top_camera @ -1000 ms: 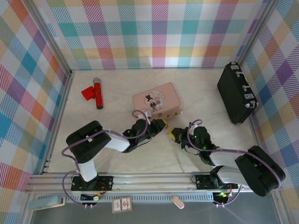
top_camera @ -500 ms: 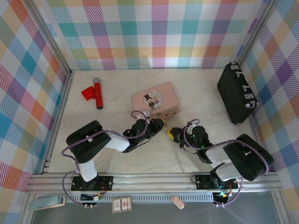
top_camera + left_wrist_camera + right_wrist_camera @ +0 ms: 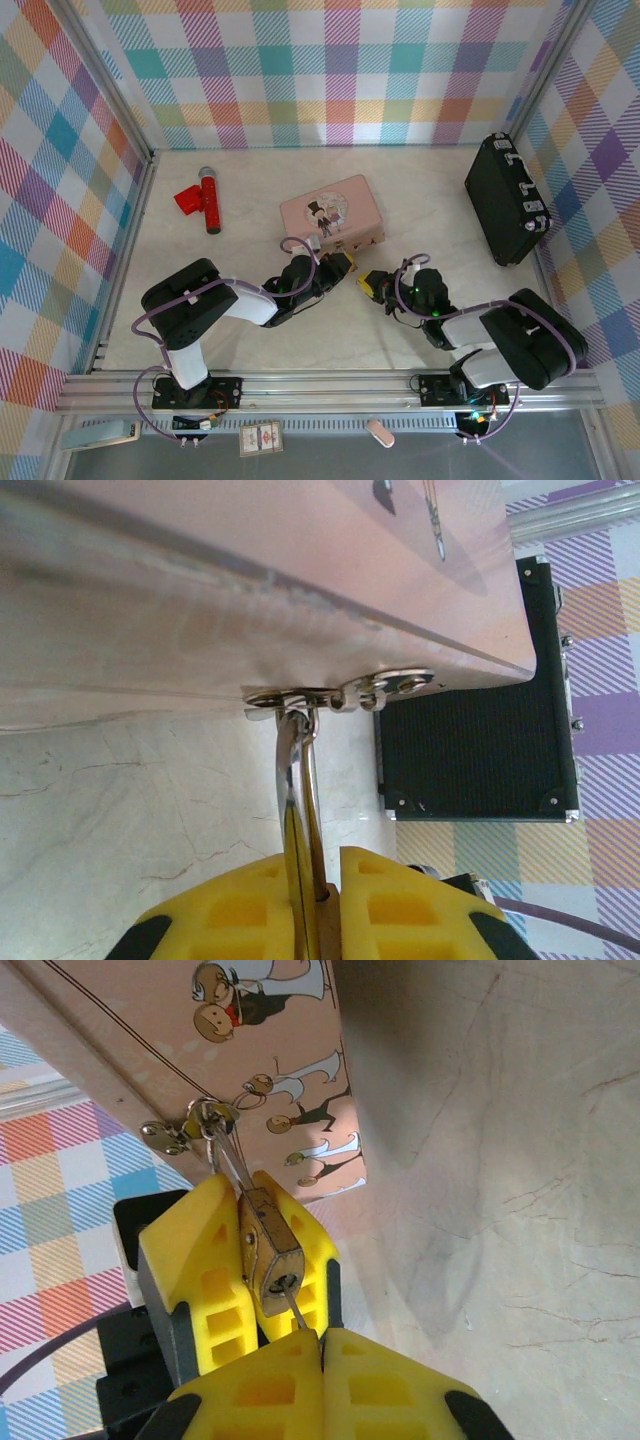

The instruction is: Unlock the padlock with the key

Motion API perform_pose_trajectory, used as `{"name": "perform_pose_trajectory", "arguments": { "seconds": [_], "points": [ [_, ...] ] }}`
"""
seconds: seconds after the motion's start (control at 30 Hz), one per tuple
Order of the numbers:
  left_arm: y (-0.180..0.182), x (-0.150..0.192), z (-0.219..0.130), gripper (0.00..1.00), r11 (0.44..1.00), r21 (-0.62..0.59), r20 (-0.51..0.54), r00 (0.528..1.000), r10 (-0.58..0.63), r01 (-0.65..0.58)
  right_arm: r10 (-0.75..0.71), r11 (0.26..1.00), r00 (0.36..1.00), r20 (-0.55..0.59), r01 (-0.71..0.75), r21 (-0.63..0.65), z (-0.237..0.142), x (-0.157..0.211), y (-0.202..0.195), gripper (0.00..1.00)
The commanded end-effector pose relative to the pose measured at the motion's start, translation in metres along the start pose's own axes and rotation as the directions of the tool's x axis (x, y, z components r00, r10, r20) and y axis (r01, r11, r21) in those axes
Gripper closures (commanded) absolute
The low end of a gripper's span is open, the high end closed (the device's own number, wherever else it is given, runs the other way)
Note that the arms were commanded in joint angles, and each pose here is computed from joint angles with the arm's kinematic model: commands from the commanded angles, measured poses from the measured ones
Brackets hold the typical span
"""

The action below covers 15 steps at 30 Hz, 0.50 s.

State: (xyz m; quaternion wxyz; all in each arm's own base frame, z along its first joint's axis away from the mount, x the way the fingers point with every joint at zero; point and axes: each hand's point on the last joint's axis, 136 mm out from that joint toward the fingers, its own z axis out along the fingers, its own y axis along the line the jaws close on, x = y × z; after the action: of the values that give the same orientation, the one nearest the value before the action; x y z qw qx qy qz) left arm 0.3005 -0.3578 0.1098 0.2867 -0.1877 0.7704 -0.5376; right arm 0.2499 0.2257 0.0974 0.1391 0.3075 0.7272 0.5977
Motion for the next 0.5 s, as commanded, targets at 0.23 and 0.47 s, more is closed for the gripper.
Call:
{"name": "perform_pose_trajectory", "arguments": {
  "seconds": [0.23, 0.47],
  "points": [
    [-0.1, 0.02, -0.017, 1.0, 0.944, 0.328, -0.089, 0.996, 0.0, 0.029, -0.044, 0.997, 0.998, 0.038, 0.046, -0.053, 0.005, -0.011, 0.029, 1.0],
    [-0.103, 0.023, -0.015, 1.0, 0.945, 0.328, -0.094, 0.996, 0.011, 0.021, -0.049, 0.996, 0.999, 0.008, 0.049, -0.071, 0.011, -0.001, 0.033, 1.0]
  ]
}}
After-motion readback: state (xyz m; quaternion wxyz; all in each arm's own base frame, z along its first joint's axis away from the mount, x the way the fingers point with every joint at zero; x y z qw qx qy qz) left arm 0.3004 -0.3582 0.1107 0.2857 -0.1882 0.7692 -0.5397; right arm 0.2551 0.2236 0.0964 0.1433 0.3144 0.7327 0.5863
